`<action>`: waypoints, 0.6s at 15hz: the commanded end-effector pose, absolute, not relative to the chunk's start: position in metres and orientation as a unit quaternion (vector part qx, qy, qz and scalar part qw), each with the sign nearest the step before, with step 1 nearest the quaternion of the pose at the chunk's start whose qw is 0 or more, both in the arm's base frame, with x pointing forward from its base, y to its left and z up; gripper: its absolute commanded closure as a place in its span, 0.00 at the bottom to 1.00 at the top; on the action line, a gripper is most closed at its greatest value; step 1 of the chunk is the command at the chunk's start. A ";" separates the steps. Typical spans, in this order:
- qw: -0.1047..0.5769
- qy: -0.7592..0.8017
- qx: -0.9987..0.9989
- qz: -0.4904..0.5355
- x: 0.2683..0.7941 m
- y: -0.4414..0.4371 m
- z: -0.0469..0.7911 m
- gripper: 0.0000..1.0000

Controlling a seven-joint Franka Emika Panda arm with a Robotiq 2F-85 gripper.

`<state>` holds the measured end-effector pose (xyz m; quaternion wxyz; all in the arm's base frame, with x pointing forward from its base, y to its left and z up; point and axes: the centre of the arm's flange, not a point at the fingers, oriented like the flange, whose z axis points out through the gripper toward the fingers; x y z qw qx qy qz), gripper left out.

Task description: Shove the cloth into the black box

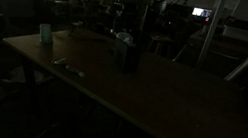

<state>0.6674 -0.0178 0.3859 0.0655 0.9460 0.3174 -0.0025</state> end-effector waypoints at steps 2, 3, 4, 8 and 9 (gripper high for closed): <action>0.063 0.307 0.950 0.000 0.656 -0.027 0.395 1.00; 0.063 0.306 0.950 -0.001 0.656 -0.028 0.394 1.00; 0.061 0.304 0.951 -0.003 0.655 -0.030 0.393 1.00; 0.055 0.297 0.953 -0.009 0.650 -0.033 0.387 1.00; 0.055 0.295 0.954 -0.010 0.650 -0.034 0.387 1.00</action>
